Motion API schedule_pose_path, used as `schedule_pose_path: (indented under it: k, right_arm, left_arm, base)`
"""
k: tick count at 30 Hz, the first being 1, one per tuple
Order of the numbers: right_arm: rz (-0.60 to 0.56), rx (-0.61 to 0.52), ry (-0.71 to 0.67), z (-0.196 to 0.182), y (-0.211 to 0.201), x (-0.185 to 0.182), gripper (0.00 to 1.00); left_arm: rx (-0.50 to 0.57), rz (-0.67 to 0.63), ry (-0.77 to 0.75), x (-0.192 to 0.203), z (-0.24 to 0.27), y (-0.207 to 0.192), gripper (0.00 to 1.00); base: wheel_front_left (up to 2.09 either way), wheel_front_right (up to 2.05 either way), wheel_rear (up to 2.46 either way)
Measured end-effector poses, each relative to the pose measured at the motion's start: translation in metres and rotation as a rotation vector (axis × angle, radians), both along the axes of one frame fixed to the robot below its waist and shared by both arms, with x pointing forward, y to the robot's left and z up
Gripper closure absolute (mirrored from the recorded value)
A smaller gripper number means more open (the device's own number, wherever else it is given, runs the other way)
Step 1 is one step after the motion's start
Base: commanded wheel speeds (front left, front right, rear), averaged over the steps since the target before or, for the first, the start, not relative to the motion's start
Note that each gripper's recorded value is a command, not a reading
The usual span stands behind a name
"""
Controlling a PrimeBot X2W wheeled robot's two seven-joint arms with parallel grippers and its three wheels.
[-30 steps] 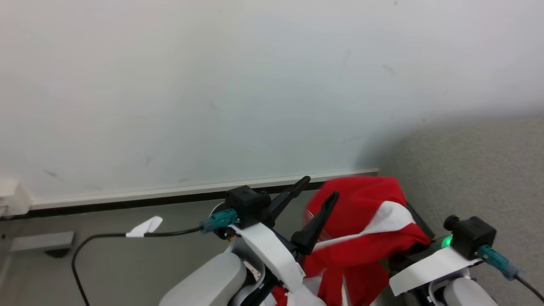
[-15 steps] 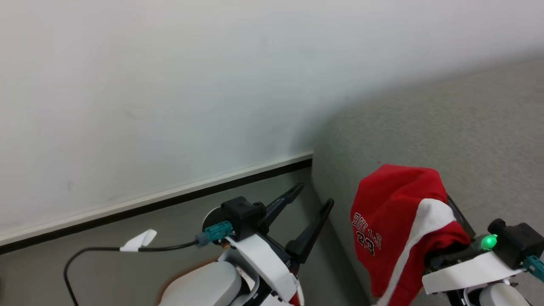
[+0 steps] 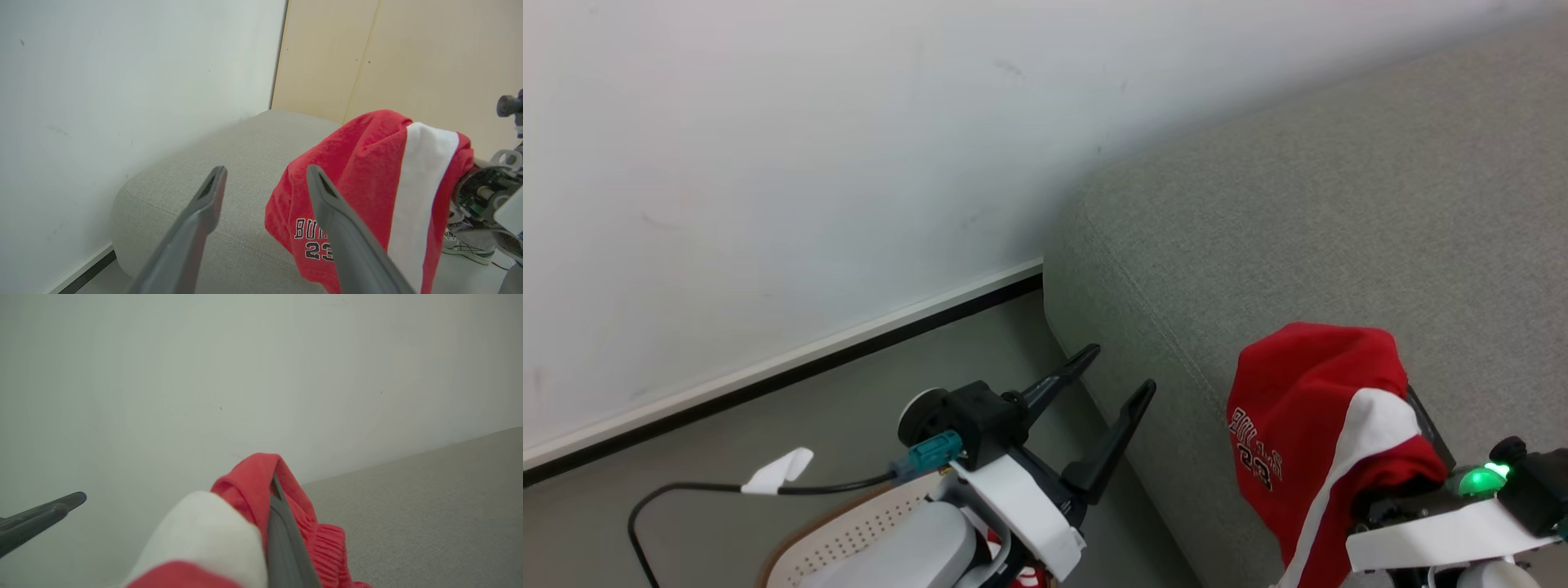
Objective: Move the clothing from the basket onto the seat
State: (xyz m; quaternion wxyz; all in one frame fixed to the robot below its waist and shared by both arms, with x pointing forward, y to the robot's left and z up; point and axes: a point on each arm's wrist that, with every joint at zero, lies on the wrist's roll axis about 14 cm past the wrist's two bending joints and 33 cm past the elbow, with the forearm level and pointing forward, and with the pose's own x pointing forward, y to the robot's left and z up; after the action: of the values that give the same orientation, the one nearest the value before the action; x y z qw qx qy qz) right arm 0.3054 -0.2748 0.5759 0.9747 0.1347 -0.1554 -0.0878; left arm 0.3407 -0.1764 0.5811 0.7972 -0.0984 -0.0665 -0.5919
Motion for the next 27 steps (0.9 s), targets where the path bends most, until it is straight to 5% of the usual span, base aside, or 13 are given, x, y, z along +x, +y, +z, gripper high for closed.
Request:
schedule_pose_path:
  k: [16, 27]
  right_arm:
    - [0.003, -0.25, -0.08, 0.064, -0.022, 0.087, 1.0]
    - [-0.164, -0.244, -0.023, 0.083, -0.097, 0.165, 1.0]
  left_arm:
    - [0.027, 0.018, 0.041, 0.042, -0.042, 0.028, 0.0]
    - [0.08, 0.087, 0.108, 0.095, -0.097, 0.074, 0.0]
  base:
    - [0.0, 0.0, 0.0]
    - [0.0, 0.0, 0.0]
